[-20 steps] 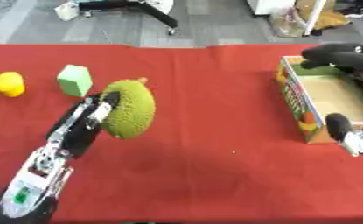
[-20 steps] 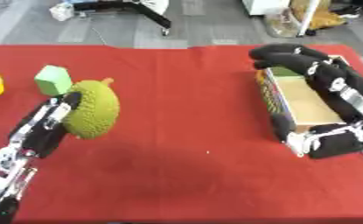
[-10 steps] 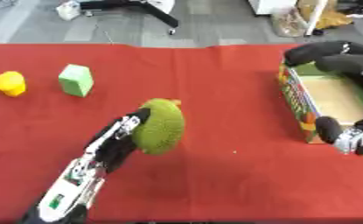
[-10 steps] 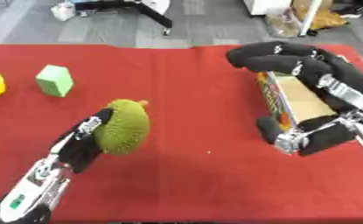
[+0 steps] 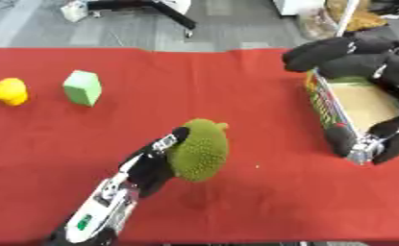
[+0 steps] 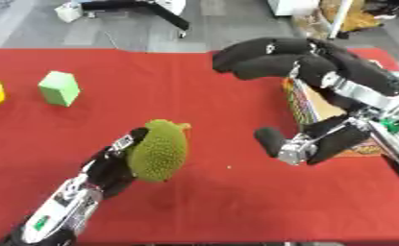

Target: Pick up the objects with one hand, pass them to the other hand, and then place them into the box on the other side of the table.

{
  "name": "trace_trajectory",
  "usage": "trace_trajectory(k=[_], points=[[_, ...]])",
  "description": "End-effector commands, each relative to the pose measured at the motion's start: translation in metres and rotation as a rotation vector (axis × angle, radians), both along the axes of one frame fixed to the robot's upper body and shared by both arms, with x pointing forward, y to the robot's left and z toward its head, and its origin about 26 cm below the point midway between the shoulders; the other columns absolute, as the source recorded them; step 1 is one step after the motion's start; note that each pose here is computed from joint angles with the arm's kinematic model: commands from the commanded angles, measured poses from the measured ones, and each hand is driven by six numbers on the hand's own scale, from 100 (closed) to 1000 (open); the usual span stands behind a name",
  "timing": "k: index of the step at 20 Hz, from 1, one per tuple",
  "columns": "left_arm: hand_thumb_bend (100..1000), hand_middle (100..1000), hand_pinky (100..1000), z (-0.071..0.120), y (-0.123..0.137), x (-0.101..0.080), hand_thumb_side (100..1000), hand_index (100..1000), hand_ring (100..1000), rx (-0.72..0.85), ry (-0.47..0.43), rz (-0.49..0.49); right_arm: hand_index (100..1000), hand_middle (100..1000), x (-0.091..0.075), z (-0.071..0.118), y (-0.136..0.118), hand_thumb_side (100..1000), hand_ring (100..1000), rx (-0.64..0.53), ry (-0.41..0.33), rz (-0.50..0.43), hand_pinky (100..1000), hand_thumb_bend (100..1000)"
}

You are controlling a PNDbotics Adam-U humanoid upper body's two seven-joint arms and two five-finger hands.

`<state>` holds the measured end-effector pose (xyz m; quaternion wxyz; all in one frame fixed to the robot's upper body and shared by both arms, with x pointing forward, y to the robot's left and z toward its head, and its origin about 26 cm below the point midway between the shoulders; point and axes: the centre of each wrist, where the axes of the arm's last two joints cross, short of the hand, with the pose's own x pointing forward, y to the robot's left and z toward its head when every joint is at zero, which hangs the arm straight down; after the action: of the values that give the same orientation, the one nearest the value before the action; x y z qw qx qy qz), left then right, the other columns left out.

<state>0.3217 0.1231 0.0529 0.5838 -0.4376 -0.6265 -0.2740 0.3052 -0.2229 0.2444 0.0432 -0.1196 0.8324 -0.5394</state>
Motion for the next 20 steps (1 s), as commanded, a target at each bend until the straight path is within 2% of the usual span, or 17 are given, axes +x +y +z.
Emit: trace_trajectory(k=[1,9,12,13,16,20], points=[[100,356,480,0.012,-0.009,0.002,718,562,380,-0.033,-0.012,-0.045,959,887,-0.004,0.012,0.002,145,925,-0.091,-0.124,0.072,816,100],[100,356,485,0.025,-0.015,0.002,693,562,383,-0.082,-0.016,-0.081,923,834,-0.004,0.013,0.01,161,913,-0.159,-0.176,0.092,830,100],[100,356,485,0.032,-0.014,0.002,691,562,383,-0.108,-0.015,-0.102,908,814,-0.004,0.012,0.011,166,909,-0.168,-0.173,0.104,825,100],[100,356,487,0.035,-0.013,0.002,688,562,384,-0.113,-0.016,-0.117,878,781,-0.004,0.013,0.012,167,891,-0.173,-0.172,0.111,826,100],[100,354,493,0.048,-0.01,0.001,684,562,384,-0.125,-0.013,-0.172,812,718,-0.005,0.015,0.017,187,861,-0.203,-0.169,0.147,751,100],[100,350,498,0.072,-0.008,0.0,677,559,378,-0.137,-0.019,-0.227,773,685,-0.005,0.018,0.023,204,851,-0.298,-0.178,0.203,728,100]])
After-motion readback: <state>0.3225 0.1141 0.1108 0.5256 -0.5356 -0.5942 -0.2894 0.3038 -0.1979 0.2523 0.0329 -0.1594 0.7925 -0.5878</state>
